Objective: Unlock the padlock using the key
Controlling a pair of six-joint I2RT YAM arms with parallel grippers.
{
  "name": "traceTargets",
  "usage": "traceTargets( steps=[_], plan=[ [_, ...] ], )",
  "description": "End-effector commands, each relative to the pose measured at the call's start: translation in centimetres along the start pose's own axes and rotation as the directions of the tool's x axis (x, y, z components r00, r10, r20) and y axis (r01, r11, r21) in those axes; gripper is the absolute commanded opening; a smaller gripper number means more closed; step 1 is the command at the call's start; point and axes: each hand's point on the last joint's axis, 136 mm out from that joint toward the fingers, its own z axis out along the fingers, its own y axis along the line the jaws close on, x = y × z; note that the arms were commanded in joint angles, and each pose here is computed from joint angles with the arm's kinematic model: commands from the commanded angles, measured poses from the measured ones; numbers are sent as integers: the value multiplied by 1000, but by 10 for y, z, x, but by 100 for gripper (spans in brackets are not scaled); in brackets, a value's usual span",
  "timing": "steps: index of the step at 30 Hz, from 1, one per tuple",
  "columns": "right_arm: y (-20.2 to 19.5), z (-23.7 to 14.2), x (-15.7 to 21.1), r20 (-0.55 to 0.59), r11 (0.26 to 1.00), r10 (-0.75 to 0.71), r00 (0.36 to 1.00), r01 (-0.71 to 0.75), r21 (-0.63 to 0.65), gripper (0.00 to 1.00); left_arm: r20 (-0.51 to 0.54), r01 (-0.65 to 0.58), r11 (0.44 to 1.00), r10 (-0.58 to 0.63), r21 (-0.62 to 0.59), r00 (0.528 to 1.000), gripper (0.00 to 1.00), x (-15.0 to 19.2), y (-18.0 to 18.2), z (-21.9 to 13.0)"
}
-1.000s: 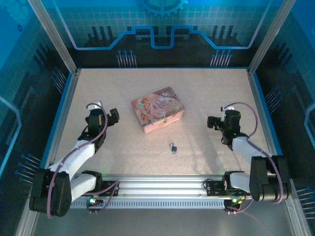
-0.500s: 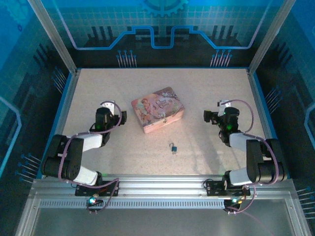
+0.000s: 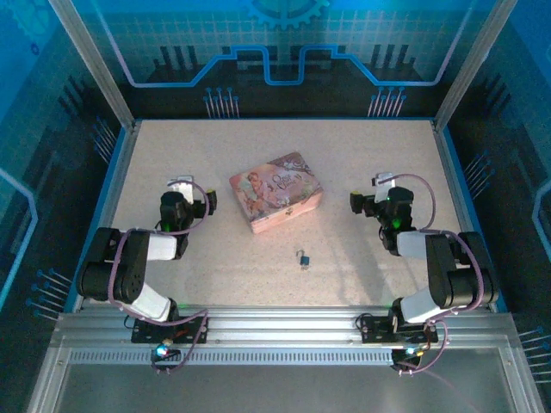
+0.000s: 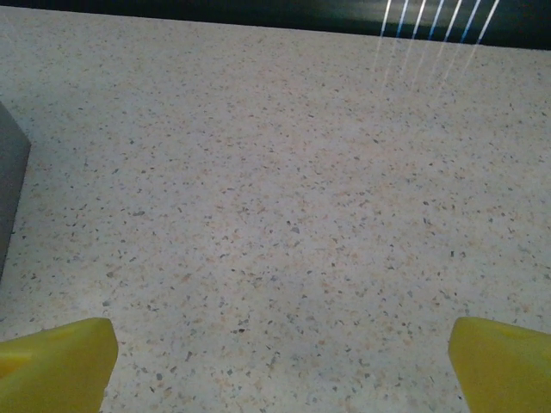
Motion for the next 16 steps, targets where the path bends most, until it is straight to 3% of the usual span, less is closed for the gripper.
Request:
traceTargets(
  steps=[1, 16],
  plan=[
    [4, 1, -4, 23, 1000, -30, 999, 30, 1, 100, 35, 7, 1000, -8, 17, 999, 99, -7, -1, 0],
    [5, 1, -5, 24, 1000, -30, 999, 30, -1, 100, 35, 7, 1000, -8, 18, 999, 99, -7, -1, -1]
  ],
)
